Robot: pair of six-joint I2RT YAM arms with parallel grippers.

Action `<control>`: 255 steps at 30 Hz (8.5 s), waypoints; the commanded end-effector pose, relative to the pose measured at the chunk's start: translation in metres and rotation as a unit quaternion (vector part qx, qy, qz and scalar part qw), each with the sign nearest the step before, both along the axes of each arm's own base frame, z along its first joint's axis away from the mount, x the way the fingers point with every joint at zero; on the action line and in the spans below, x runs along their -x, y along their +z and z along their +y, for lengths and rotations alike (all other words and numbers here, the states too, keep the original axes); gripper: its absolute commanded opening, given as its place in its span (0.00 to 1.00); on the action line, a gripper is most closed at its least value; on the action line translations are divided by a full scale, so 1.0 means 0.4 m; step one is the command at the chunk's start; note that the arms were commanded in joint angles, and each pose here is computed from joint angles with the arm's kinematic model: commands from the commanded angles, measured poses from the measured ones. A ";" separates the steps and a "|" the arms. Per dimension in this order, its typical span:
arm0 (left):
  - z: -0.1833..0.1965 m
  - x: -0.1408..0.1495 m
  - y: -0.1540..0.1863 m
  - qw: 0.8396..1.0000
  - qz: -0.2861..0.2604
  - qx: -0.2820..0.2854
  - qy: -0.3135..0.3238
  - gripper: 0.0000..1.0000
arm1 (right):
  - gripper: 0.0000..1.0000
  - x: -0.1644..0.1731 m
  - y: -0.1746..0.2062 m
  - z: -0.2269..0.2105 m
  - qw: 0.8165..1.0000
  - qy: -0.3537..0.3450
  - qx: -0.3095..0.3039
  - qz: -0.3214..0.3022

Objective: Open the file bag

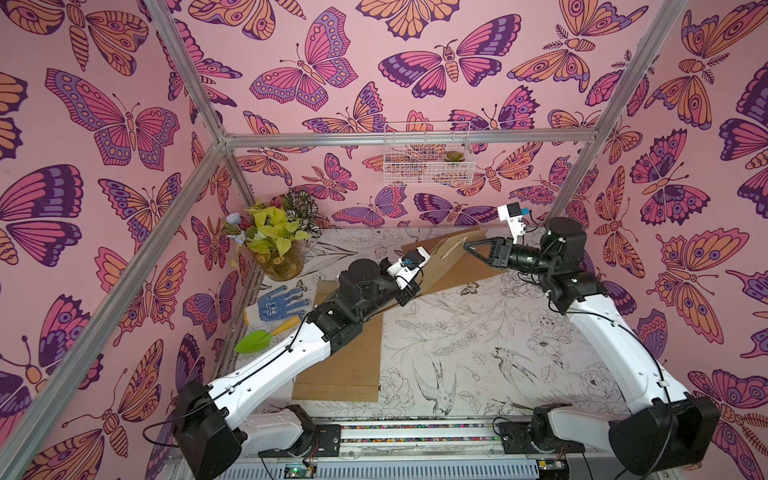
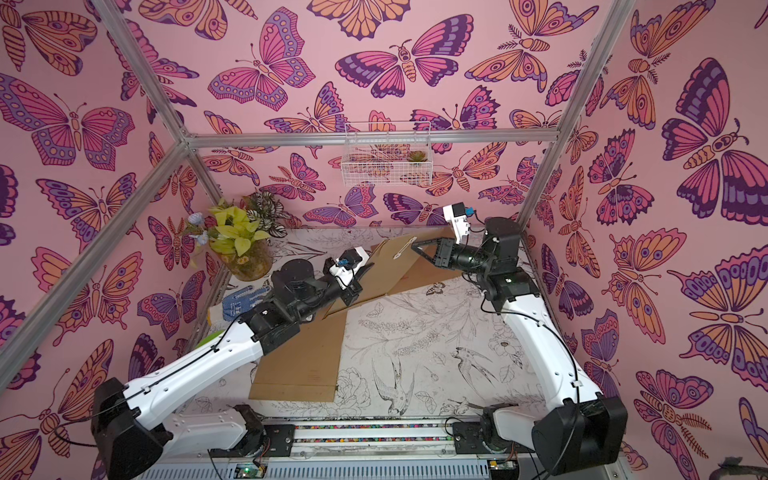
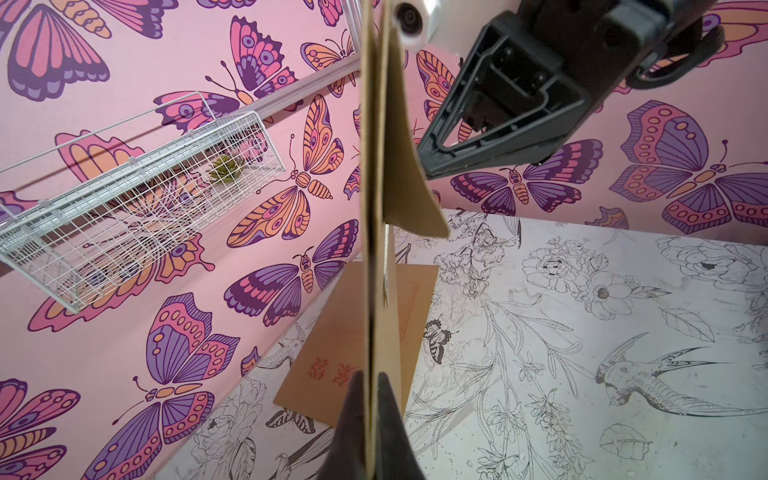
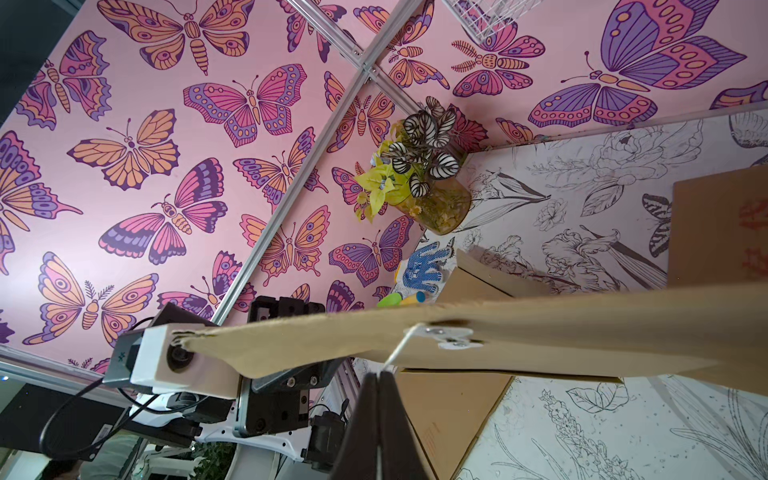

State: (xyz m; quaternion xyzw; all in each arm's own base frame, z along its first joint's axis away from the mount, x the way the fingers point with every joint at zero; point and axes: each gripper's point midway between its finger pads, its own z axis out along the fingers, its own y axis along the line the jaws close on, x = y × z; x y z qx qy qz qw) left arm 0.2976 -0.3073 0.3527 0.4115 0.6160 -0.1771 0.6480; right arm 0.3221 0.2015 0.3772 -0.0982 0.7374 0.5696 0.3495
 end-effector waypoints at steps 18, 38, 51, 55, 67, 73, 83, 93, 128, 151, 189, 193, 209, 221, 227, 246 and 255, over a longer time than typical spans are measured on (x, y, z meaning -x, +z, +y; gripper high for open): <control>-0.010 0.007 0.026 0.999 -0.001 0.036 -0.009 0.00 | 0.00 0.024 -0.011 0.042 0.999 0.049 0.013 0.002; 0.007 0.018 0.064 0.994 0.036 0.107 -0.001 0.00 | 0.00 0.020 -0.090 0.024 0.997 0.027 0.072 0.022; 0.009 0.019 0.083 0.988 0.054 0.143 -0.003 0.00 | 0.00 -0.005 -0.098 0.012 0.995 0.004 0.096 0.011; 0.010 0.023 0.090 0.987 0.058 0.152 -0.005 0.00 | 0.00 -0.009 -0.107 0.014 0.995 0.006 0.094 0.018; 0.019 0.077 0.097 0.987 0.050 0.144 -0.048 0.00 | 0.00 -0.027 -0.091 -0.056 0.987 -0.091 0.129 -0.022; 0.028 0.081 0.084 0.990 0.043 0.128 -0.047 0.00 | 0.00 -0.011 -0.059 -0.090 0.979 -0.132 0.140 -0.067; 0.024 0.082 0.057 0.993 0.045 0.098 -0.050 0.00 | 0.00 0.018 0.002 -0.126 0.966 -0.174 0.144 -0.128; -0.006 0.111 0.013 0.990 0.073 0.067 -0.096 0.00 | 0.00 0.021 0.010 -0.144 0.959 -0.194 0.159 -0.133; -0.052 0.083 -0.058 0.986 0.127 0.025 -0.105 0.00 | 0.00 0.082 0.106 -0.101 0.960 -0.135 0.113 -0.216; -0.079 0.037 -0.027 0.983 0.147 0.067 -0.087 0.00 | 0.00 0.123 0.113 -0.045 0.970 -0.044 0.081 -0.223; -0.059 -0.190 0.131 0.967 0.051 0.244 0.046 0.00 | 0.00 0.145 0.068 0.024 0.982 0.043 0.065 -0.175; -0.050 -0.196 0.137 0.966 0.046 0.248 0.052 0.00 | 0.00 0.139 0.051 0.032 0.983 0.049 0.068 -0.166; 0.003 -0.161 0.158 0.956 0.090 0.277 0.047 0.01 | 0.00 0.073 -0.075 0.001 0.982 -0.018 0.164 -0.093; 0.063 -0.134 0.103 0.936 0.214 0.253 0.117 0.00 | 0.00 0.004 -0.126 -0.020 0.982 -0.081 0.163 -0.051; 0.050 -0.098 0.111 0.943 0.209 0.252 0.065 0.00 | 0.00 0.001 -0.146 0.011 0.988 -0.048 0.140 -0.037; 0.060 -0.101 0.150 0.919 0.251 0.303 -0.019 0.00 | 0.00 -0.017 -0.272 -0.030 0.972 -0.069 0.226 0.015; 0.065 -0.090 0.173 0.917 0.250 0.309 -0.043 0.00 | 0.00 -0.025 -0.296 -0.042 0.967 -0.077 0.240 0.034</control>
